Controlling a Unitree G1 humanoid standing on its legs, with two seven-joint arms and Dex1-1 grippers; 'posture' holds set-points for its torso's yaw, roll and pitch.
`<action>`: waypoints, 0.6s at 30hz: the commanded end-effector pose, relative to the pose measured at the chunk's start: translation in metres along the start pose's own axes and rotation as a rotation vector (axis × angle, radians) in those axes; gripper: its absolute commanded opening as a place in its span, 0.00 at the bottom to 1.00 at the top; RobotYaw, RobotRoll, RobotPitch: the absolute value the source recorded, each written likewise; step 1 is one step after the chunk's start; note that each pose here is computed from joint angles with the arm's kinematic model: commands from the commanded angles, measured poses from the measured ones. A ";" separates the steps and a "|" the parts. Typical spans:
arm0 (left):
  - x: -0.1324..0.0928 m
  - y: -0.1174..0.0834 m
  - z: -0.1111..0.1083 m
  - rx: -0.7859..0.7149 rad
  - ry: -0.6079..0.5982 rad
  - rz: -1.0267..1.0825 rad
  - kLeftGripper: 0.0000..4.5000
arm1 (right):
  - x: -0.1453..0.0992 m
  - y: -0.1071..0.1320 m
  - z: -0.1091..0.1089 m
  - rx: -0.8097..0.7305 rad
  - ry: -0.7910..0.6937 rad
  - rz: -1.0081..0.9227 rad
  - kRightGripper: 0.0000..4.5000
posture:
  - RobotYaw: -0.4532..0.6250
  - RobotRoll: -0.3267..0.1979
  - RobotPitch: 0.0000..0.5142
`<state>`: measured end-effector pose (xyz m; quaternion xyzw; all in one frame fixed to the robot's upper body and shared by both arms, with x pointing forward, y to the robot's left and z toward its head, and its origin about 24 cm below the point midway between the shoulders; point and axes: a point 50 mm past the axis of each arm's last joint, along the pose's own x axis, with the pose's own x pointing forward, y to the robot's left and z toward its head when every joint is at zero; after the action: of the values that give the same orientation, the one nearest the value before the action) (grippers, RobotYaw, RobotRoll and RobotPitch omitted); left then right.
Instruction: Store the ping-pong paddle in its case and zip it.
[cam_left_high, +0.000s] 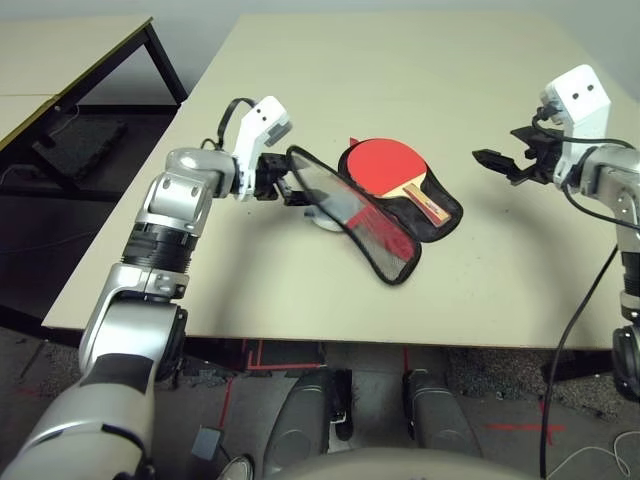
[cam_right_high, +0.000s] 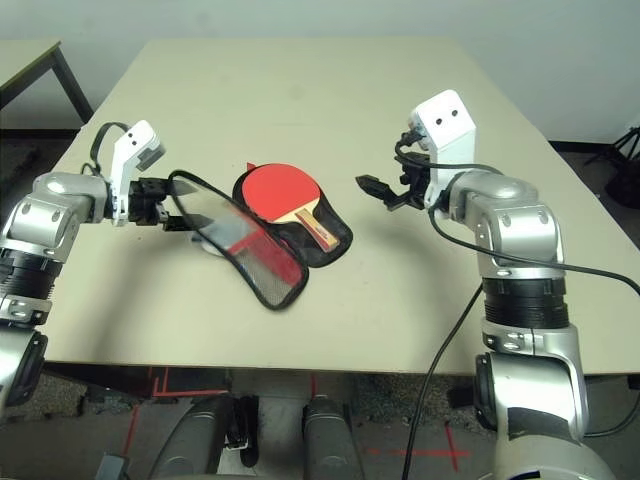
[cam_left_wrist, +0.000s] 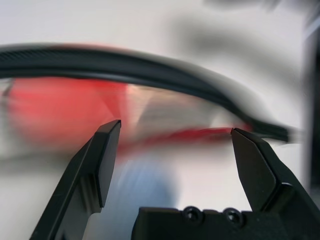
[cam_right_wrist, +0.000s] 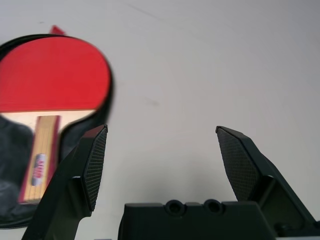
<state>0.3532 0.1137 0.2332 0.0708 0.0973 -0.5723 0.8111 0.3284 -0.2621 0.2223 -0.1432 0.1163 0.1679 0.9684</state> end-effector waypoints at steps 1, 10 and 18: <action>0.015 0.011 0.002 -0.017 -0.037 0.076 1.00 | -0.001 -0.008 -0.004 0.063 0.006 -0.046 0.99 | 0.37 0.62 0.23; 0.023 0.025 -0.013 0.065 -0.044 0.166 1.00 | 0.002 0.013 -0.025 0.414 0.142 0.056 0.99 | 0.35 0.62 0.24; -0.011 0.029 -0.049 0.118 0.080 0.178 1.00 | 0.013 0.045 -0.053 0.837 0.341 0.250 0.99 | 0.36 0.62 0.23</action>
<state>0.3758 0.1429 0.1927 0.1330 0.0858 -0.4914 0.8564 0.3149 -0.2330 0.1576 0.2249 0.3430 0.2008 0.8896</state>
